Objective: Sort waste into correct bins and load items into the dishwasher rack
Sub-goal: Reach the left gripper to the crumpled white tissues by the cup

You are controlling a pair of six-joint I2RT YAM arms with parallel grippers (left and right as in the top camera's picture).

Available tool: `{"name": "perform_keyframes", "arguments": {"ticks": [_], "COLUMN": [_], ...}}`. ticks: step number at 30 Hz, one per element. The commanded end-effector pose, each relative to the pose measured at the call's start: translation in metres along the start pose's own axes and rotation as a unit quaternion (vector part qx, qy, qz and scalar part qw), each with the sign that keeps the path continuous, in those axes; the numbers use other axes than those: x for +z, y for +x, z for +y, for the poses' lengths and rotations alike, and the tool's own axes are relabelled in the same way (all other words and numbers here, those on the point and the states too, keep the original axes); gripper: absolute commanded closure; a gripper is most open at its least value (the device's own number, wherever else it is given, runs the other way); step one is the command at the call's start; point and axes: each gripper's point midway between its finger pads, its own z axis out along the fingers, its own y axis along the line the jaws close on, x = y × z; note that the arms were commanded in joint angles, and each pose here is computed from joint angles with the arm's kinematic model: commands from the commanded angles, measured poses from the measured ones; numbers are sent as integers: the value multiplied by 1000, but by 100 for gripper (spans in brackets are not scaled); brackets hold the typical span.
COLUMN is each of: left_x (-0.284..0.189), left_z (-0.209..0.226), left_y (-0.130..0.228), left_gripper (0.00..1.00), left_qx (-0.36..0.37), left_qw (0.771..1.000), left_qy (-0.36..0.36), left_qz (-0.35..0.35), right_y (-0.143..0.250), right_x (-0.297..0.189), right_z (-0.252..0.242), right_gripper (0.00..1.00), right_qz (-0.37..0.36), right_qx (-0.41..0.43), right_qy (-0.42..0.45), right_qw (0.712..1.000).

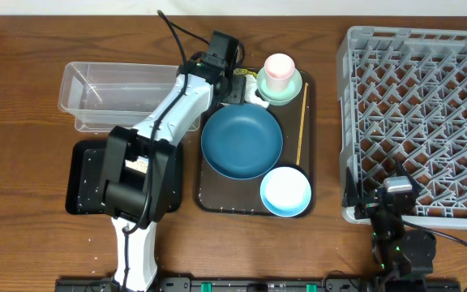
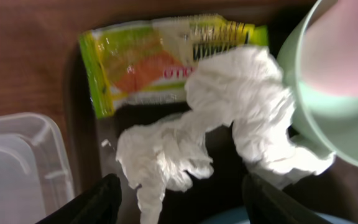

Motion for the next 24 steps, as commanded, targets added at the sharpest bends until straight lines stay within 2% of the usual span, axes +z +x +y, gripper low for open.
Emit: {"name": "perform_keyframes", "arguments": {"ticks": [1, 13, 19, 24], "left_x": [18, 20, 20, 19], "left_z": [-3, 2, 2, 1], "left_y": [15, 16, 16, 15], "left_gripper": [35, 37, 53, 74], "left_qx": [19, 22, 22, 22], "left_qw": [999, 999, 999, 999], "left_qy": [-10, -32, -31, -31], "left_qz": [28, 27, 26, 24], "right_y": [1, 1, 1, 1], "right_x": [0, 0, 0, 0], "right_z": [-4, -4, -4, -4], "right_gripper": [1, 1, 1, 1], "right_qz": [1, 1, 1, 1], "right_qx": [-6, -6, -6, -6], "right_qy": [10, 10, 10, 10], "right_qw": [1000, 1000, 1000, 1000]}}
